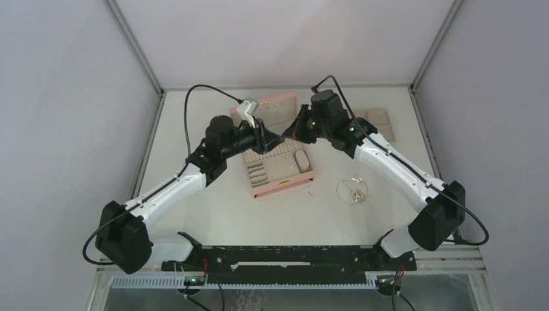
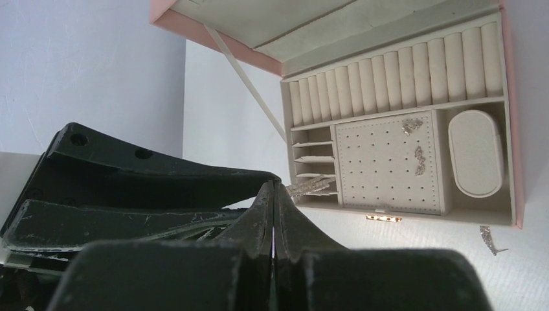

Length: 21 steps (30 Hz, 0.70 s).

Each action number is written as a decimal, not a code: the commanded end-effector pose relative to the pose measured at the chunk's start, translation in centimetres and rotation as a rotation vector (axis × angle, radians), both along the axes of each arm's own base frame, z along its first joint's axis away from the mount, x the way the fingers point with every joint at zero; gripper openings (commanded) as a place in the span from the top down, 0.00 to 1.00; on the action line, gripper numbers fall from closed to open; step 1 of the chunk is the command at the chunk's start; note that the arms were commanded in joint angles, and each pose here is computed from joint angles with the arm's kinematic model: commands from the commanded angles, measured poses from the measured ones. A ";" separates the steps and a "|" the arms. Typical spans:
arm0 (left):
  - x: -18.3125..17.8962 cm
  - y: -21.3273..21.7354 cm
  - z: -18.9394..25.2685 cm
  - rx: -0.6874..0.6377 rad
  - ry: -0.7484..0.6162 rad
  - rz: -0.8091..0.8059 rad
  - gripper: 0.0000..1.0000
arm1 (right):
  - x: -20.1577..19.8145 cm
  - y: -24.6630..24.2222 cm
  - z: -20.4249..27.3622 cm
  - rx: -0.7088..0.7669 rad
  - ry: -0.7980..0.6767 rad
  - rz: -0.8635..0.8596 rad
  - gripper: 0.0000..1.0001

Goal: Organize the mixed jewelry
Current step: Pick up the jewelry from the jewelry box.

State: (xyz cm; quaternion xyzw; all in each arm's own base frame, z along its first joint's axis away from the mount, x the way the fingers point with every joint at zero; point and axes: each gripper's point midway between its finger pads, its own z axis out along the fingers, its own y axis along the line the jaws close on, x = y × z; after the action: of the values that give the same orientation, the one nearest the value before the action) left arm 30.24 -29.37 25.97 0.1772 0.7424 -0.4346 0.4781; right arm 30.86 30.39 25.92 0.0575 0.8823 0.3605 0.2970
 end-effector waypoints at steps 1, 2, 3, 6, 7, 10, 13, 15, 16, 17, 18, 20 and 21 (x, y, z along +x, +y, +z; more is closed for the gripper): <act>0.6 -0.6 4.0 -0.050 -0.120 -0.023 0.70 | -0.1 0.4 0.8 0.017 -0.031 0.024 1.00; 0.6 -0.6 4.0 -0.049 -0.120 -0.022 0.70 | -0.1 0.3 0.8 0.018 -0.031 0.023 1.00; 0.7 -0.6 4.0 -0.048 -0.119 -0.021 0.69 | -0.1 0.3 0.9 0.018 -0.032 0.024 1.00; 0.8 -0.8 3.8 -0.042 -0.115 -0.025 0.68 | 0.0 0.3 0.9 0.019 -0.032 0.025 1.00; 0.8 -0.8 3.7 -0.039 -0.113 -0.028 0.68 | 0.0 0.3 0.9 0.020 -0.031 0.024 1.00; 0.8 -0.9 3.3 -0.024 -0.110 -0.036 0.72 | 0.0 0.2 0.8 0.018 -0.030 0.025 1.00; 0.7 -0.8 3.2 -0.013 -0.124 -0.039 0.77 | 0.1 0.2 0.7 0.018 -0.025 0.026 1.00; 0.8 -0.6 3.1 -0.002 -0.131 -0.023 0.75 | 0.1 0.3 0.7 0.019 -0.025 0.027 1.00; 0.9 -0.5 3.0 0.004 -0.131 -0.014 0.72 | 0.1 0.3 0.7 0.020 -0.027 0.027 1.00; 1.0 -0.4 2.9 0.008 -0.132 -0.009 0.70 | 0.1 0.3 0.8 0.021 -0.028 0.029 1.00; 1.0 -0.3 2.9 0.011 -0.134 -0.005 0.69 | 0.1 0.3 0.7 0.021 -0.028 0.030 1.00; 1.0 -0.3 2.9 0.013 -0.137 -0.006 0.68 | 0.1 0.2 0.7 0.022 -0.026 0.027 1.00; 1.0 -0.4 2.9 0.015 -0.138 -0.009 0.68 | 0.1 0.3 0.7 0.021 -0.025 0.027 1.00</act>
State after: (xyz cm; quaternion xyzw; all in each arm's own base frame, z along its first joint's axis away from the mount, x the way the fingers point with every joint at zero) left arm 30.68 -29.61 25.72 0.1992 0.7399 -0.4225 0.4841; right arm 31.09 30.09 25.88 0.0587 0.8826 0.3584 0.2986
